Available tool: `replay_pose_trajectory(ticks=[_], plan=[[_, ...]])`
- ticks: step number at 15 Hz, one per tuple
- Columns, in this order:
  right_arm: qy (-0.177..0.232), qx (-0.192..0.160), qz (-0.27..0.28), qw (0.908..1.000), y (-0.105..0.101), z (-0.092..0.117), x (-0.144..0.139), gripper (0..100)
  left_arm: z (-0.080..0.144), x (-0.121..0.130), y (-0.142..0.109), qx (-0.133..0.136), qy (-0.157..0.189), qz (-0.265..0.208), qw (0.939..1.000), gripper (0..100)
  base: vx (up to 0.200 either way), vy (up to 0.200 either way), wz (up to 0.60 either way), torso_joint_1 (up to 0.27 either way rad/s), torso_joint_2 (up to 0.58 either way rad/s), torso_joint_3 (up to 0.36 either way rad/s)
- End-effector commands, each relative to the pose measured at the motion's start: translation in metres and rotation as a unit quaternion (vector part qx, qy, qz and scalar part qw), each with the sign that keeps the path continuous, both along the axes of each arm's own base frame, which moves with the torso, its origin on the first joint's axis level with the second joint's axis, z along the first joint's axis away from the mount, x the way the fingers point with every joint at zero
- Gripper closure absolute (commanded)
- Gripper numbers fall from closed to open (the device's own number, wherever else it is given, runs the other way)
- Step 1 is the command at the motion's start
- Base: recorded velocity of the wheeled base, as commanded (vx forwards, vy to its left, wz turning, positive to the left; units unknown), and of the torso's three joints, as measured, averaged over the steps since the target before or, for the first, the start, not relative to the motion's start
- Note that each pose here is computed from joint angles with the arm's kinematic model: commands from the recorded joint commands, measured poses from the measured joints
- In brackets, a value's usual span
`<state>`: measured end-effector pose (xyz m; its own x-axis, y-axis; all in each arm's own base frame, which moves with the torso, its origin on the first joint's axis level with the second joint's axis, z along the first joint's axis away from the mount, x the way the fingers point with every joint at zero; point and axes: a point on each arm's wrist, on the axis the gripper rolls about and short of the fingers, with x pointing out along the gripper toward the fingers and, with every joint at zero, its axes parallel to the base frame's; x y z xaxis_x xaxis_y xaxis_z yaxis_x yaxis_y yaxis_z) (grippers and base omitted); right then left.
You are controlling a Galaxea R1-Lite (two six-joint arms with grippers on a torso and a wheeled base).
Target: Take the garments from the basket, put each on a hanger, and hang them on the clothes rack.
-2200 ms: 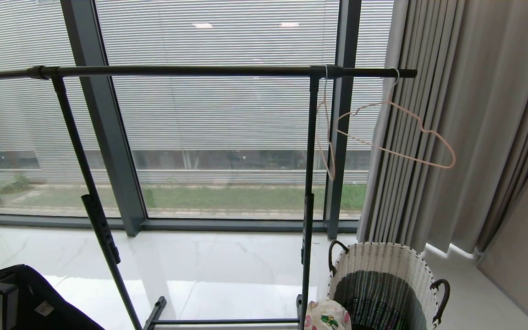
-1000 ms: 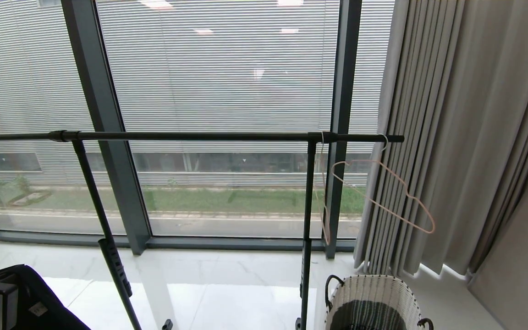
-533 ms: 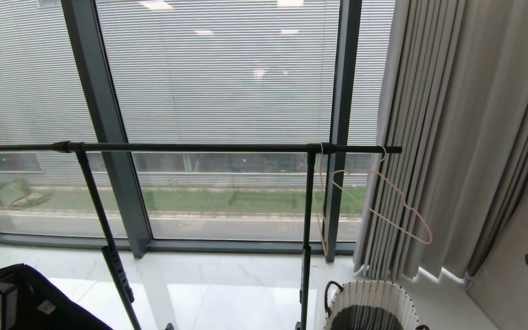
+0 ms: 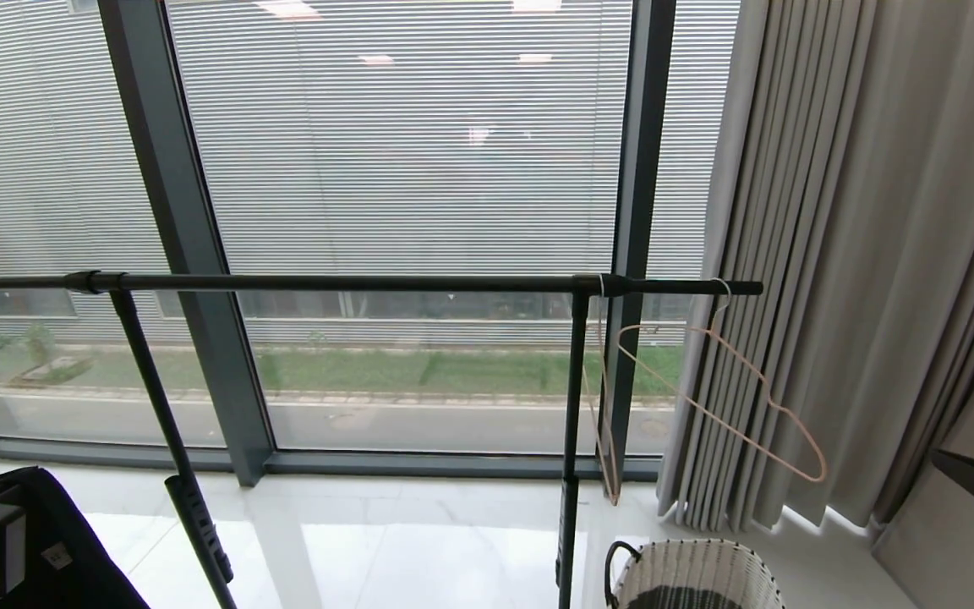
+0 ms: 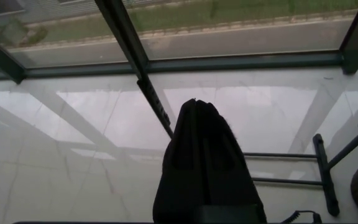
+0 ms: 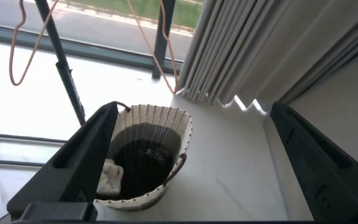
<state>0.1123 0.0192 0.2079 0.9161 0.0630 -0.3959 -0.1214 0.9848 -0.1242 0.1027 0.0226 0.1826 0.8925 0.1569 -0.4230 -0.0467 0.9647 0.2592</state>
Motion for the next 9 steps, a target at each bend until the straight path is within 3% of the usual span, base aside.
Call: replay_pose_trajectory(ticks=[1, 4, 9], plan=[[0.008, 0.001, 0.006, 0.9999, 0.001, -0.001, 0.004, 0, 0.0, 0.0, 0.0, 0.0, 0.001, 0.0, 1.0, 100, 0.0, 0.0, 0.0, 0.0, 0.0, 0.0], [0.025, 0.009, 0.023, 0.9994, 0.004, 0.0, 0.019, 0, -0.001, 0.0, 0.0, 0.0, 0.002, 0.0, 1.0, 100, 0.0, 0.0, 0.0, 0.0, 0.0, 0.0], [0.055, 0.034, 0.017, 0.9978, -0.005, -0.004, 0.088, 0, 0.002, 0.001, 0.0, 0.004, -0.01, -0.003, 0.9999, 100, 0.0, 0.0, 0.0, 0.0, 0.0, 0.0]])
